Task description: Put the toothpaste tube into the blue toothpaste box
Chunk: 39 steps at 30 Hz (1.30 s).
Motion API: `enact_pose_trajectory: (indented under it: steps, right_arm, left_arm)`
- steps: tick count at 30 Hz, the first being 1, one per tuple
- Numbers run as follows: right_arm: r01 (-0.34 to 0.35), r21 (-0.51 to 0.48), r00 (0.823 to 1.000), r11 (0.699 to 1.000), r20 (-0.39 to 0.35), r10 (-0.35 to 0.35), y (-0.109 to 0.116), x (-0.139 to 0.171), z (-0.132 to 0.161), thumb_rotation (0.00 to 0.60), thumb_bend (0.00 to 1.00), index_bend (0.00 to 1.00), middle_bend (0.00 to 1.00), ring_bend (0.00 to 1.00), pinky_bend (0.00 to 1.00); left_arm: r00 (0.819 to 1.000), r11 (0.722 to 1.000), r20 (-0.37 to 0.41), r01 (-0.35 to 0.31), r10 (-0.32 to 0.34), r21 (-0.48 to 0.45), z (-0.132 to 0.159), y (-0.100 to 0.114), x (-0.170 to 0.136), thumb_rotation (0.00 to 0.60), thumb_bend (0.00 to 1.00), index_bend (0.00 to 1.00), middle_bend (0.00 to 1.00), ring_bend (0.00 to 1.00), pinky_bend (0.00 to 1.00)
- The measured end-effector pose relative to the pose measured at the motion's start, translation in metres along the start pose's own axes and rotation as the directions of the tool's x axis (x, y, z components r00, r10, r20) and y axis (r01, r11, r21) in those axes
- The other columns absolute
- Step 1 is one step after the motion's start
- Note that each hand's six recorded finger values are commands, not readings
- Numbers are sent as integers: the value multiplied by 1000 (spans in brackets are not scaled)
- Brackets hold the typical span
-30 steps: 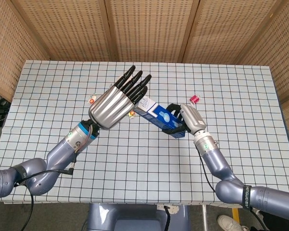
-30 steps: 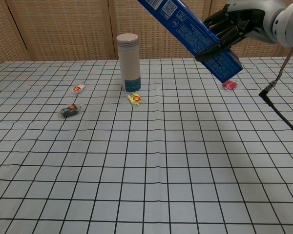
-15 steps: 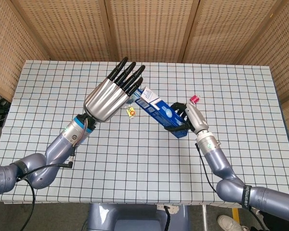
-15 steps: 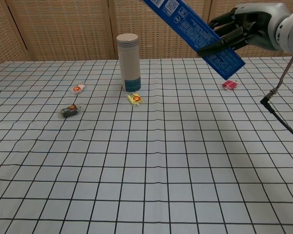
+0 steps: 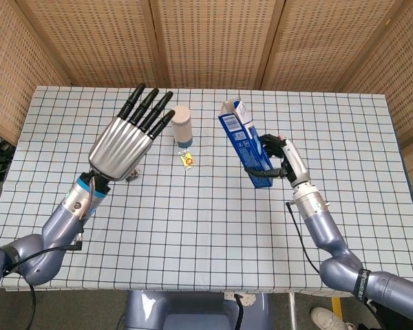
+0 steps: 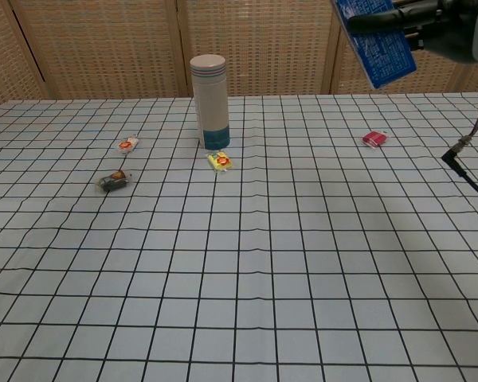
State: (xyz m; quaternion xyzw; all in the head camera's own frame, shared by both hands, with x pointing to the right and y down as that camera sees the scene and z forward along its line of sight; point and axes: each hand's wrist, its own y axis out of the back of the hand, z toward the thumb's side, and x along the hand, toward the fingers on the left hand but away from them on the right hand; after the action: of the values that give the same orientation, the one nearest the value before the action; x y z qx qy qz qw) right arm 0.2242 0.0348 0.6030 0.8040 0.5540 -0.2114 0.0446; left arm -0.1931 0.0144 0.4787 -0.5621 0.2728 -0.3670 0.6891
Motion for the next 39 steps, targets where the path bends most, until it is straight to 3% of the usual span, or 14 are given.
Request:
enact_pose_trajectory:
  steps: [6, 9, 11, 15, 16, 19, 22, 28, 34, 36, 38, 39]
  right_arm:
    - [14, 98, 1000, 995, -8, -13, 9, 7, -14, 600, 320, 766, 593, 644, 718]
    - [22, 210, 1000, 978, 14, -25, 16, 9, -26, 600, 320, 765, 593, 644, 718]
    - [23, 311, 999, 950, 37, -36, 22, 11, -38, 600, 319, 764, 592, 644, 717]
    - [15, 511, 994, 859, 86, -68, 36, 20, -65, 600, 320, 763, 591, 644, 717]
    - [9, 566, 992, 824, 101, -81, 41, 24, -75, 600, 320, 762, 591, 644, 717]
    - [-18, 685, 983, 728, 145, -112, 53, 37, -102, 600, 320, 761, 590, 644, 717]
    - [-56, 752, 973, 657, 189, -134, 57, 55, -129, 600, 320, 759, 588, 644, 718]
    - [-112, 782, 963, 614, 238, -128, 46, 76, -158, 600, 319, 755, 581, 644, 718]
    - [-130, 784, 966, 607, 239, -101, 25, 82, -164, 600, 315, 739, 566, 632, 714]
    - [-142, 792, 966, 593, 242, -92, 19, 84, -165, 600, 294, 687, 513, 569, 646]
    - [-164, 803, 964, 573, 253, -78, 12, 86, -168, 600, 251, 556, 376, 408, 443]
    - [-179, 808, 963, 561, 262, -70, 10, 88, -169, 600, 221, 442, 250, 264, 293]
  left_arm:
    - [999, 999, -10, 45, -45, -12, -8, -20, -25, 600, 302, 165, 0, 19, 0]
    - [996, 996, -20, 84, -85, -26, -11, -34, -41, 600, 302, 166, 0, 20, 0]
    - [993, 993, -29, 113, -114, -36, -14, -45, -53, 600, 302, 166, 0, 20, 0]
    - [985, 984, -47, 165, -169, -69, -19, -66, -74, 600, 302, 166, 0, 20, 0]
    - [983, 982, -50, 174, -178, -76, -19, -69, -78, 600, 302, 166, 0, 20, 0]
    - [977, 975, -58, 198, -205, -105, -20, -79, -93, 600, 302, 167, 0, 20, 0]
    - [974, 969, -64, 208, -217, -132, -22, -88, -109, 600, 302, 167, 0, 20, 0]
    - [970, 961, -74, 216, -232, -173, -23, -102, -134, 600, 301, 174, 0, 20, 0]
    - [967, 955, -74, 227, -245, -191, -22, -110, -147, 600, 302, 179, 0, 20, 0]
    - [966, 954, -75, 230, -248, -194, -22, -111, -152, 600, 302, 179, 0, 20, 0]
    - [964, 951, -81, 232, -252, -205, -23, -112, -158, 600, 302, 179, 0, 20, 0]
    - [963, 950, -84, 233, -255, -210, -23, -112, -160, 600, 302, 179, 0, 20, 0]
